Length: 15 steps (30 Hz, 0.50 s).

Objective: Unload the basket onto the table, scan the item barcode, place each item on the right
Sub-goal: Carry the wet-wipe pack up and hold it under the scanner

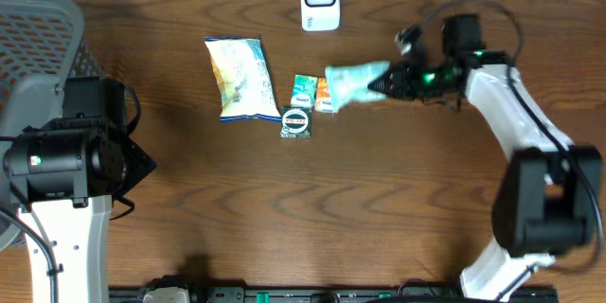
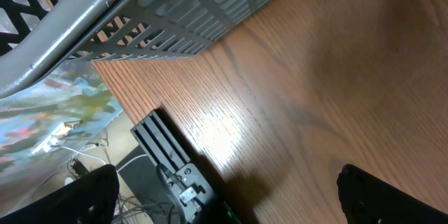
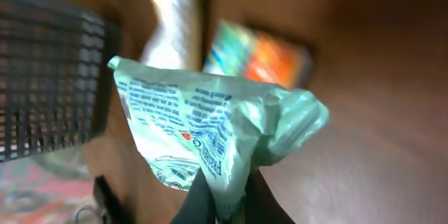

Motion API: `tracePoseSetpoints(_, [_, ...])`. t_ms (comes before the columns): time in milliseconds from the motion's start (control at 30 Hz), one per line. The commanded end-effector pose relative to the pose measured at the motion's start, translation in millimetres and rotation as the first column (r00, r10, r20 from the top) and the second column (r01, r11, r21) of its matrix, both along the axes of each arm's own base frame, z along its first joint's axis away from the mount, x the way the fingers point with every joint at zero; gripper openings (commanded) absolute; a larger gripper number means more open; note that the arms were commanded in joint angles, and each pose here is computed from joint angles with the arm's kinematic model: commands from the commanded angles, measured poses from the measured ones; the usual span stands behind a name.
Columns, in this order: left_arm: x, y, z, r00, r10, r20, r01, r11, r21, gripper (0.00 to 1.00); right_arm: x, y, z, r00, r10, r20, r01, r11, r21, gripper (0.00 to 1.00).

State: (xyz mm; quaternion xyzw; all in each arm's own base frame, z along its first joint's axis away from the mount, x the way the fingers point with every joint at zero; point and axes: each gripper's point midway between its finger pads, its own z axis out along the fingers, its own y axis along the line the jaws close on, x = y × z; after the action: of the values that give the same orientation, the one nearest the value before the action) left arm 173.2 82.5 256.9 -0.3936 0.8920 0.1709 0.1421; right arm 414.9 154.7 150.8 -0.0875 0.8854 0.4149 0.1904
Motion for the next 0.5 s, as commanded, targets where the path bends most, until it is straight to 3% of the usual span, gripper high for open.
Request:
tracePoseSetpoints(0, [-2, 1, 1, 1.000, 0.016, 0.004, -0.016, 1.000, 0.001, 0.98, 2, 8, 60, 0.982, 0.036, 0.185, -0.044, 0.998, 0.043, 0.01])
tracePoseSetpoints(233, [-2, 1, 1, 1.000, 0.016, 0.004, -0.016, 1.000, 0.001, 0.97, 7, 15, 115, 0.927, 0.022, 0.374, -0.052, 0.996, 0.069, 0.01])
tracePoseSetpoints(467, [-2, 1, 1, 1.000, 0.016, 0.004, -0.016, 1.000, 0.001, 0.98, 5, 29, 121, 0.934, 0.016, 0.358, -0.057, 0.993, 0.104, 0.01])
